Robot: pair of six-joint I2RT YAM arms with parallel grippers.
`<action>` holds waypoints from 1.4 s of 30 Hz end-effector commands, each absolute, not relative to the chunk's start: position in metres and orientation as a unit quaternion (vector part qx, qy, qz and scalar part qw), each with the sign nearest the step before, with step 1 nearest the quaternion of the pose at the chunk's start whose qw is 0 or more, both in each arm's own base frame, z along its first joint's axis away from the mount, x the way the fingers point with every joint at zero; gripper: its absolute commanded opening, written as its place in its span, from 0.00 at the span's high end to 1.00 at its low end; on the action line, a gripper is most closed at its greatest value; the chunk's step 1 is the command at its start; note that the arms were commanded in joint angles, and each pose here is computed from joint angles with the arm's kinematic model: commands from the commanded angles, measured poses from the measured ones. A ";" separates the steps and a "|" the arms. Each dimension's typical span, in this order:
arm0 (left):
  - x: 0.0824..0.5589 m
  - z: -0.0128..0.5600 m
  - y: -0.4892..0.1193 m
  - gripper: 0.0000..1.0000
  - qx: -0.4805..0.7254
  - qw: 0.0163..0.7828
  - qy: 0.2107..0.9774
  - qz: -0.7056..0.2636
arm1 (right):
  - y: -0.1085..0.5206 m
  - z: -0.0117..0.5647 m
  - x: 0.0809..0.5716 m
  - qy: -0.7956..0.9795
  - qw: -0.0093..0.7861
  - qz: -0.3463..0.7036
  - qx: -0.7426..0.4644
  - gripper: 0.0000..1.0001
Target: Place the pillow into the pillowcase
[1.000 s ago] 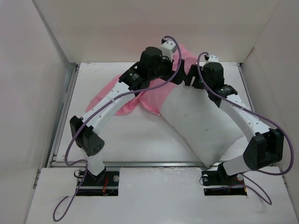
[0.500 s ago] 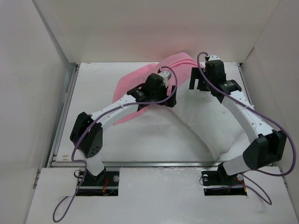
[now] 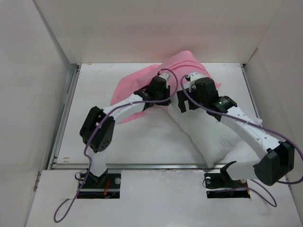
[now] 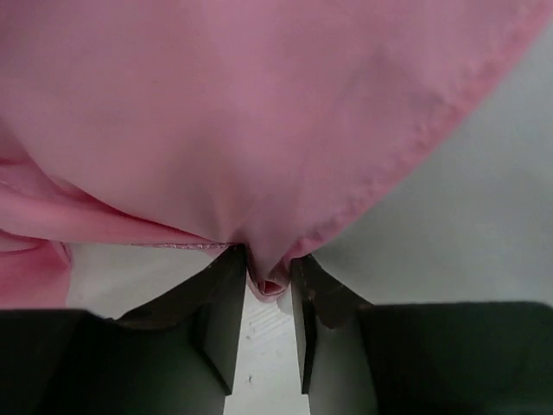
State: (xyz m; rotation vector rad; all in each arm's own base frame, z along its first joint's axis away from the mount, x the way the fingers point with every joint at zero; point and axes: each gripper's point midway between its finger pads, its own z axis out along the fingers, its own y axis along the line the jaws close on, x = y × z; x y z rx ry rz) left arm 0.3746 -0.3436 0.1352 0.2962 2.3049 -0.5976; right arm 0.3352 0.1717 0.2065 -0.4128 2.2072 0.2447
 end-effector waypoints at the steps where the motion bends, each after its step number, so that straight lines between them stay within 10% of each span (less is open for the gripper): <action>1: 0.409 0.152 -0.339 0.79 0.087 0.393 0.885 -0.233 | 0.177 0.214 0.349 0.862 0.464 0.081 -0.186 0.00; 4: 0.411 0.147 -0.336 1.00 0.084 0.388 0.888 -0.232 | 0.182 0.192 0.358 0.873 0.442 0.064 -0.195 0.00; 12: 0.379 0.162 -0.318 1.00 0.104 0.389 0.883 -0.243 | 0.201 0.149 0.400 0.880 0.429 0.046 -0.198 0.10; 15: 0.370 0.178 -0.315 1.00 0.114 0.397 0.874 -0.257 | 0.210 0.167 0.427 0.867 0.474 0.052 -0.148 0.99; 31: 0.289 0.281 -0.352 1.00 0.261 0.417 0.797 -0.349 | 0.226 0.420 0.419 0.655 0.686 0.316 -0.024 1.00; 42: 0.274 0.360 -0.403 1.00 0.292 0.430 0.712 -0.472 | 0.297 0.290 0.395 0.752 0.562 0.341 -0.059 1.00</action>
